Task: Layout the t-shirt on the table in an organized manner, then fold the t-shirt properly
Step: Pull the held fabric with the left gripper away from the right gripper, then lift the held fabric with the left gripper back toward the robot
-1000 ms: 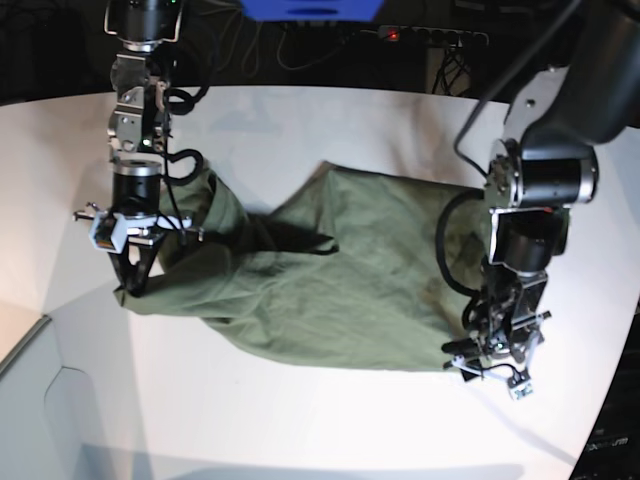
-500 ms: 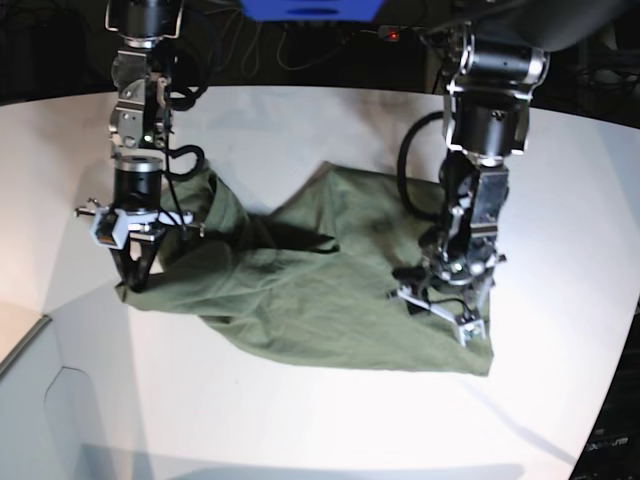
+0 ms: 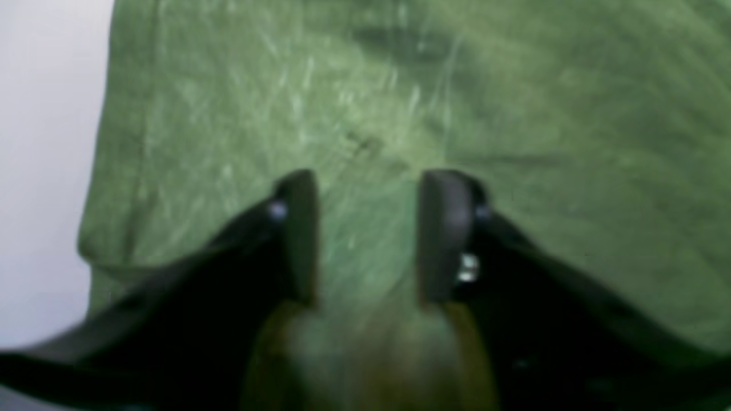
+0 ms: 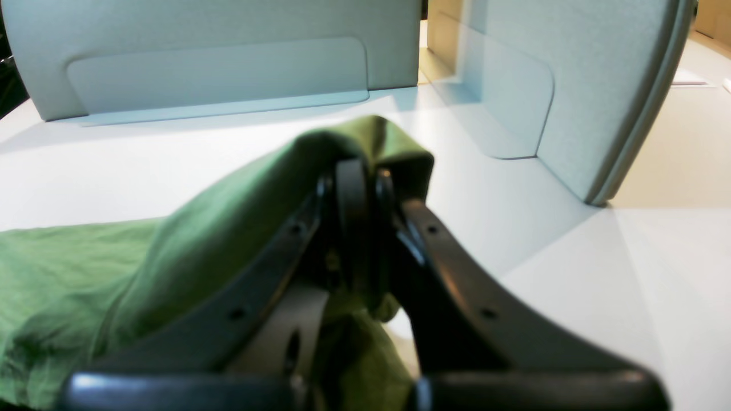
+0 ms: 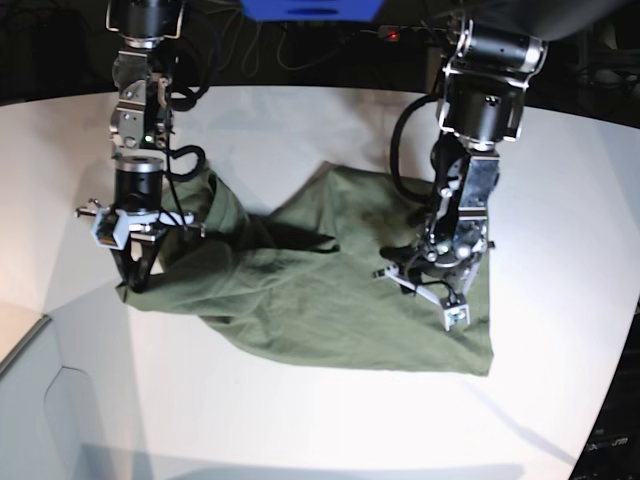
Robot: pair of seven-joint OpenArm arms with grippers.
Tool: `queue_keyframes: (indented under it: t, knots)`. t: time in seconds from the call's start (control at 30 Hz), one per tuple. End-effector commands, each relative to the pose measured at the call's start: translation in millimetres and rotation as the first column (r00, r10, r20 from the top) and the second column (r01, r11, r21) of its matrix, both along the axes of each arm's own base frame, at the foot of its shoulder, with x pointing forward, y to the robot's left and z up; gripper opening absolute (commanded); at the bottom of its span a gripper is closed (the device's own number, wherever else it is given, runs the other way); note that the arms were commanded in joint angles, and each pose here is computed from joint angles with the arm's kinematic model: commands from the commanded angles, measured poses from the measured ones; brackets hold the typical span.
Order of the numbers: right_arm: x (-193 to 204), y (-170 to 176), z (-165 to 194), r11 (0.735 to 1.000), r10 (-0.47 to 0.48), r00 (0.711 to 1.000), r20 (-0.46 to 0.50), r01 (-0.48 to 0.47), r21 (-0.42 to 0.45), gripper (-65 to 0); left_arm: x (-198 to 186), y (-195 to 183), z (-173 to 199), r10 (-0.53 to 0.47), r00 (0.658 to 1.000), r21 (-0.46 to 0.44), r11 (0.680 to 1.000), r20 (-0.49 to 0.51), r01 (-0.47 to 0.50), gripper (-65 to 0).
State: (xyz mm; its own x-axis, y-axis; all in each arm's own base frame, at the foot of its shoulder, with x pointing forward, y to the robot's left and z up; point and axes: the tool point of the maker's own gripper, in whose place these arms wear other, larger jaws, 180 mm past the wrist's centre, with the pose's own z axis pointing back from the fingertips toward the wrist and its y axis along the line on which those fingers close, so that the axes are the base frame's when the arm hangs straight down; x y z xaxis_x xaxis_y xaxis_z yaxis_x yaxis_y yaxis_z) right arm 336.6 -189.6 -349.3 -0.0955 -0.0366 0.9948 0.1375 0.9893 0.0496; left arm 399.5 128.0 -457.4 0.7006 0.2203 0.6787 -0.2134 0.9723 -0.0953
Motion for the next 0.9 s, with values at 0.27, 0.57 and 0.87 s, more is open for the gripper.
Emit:
queue_keyframes:
  t: [0.27, 0.57, 0.87]
  knots:
    - [5, -2, 13, 1.0, -0.001, 0.999, 0.039, 0.001, -0.004, -65.0, 15, 3, 17, 0.001, 0.999, 0.011, 1.0, 0.054, -0.002, -64.2]
    - [5, -2, 13, 1.0, -0.001, 0.999, 0.041, 0.001, -0.004, -65.0, 22, 5, 26, 0.025, 0.997, 0.009, 1.0, 0.076, -0.025, -64.5]
    - [8, -3, 15, 1.0, -0.001, 0.999, 0.047, 0.001, -0.005, -65.0, 23, 23, 29, 0.151, 0.988, 0.032, 0.988, 0.03, -0.152, -44.1]
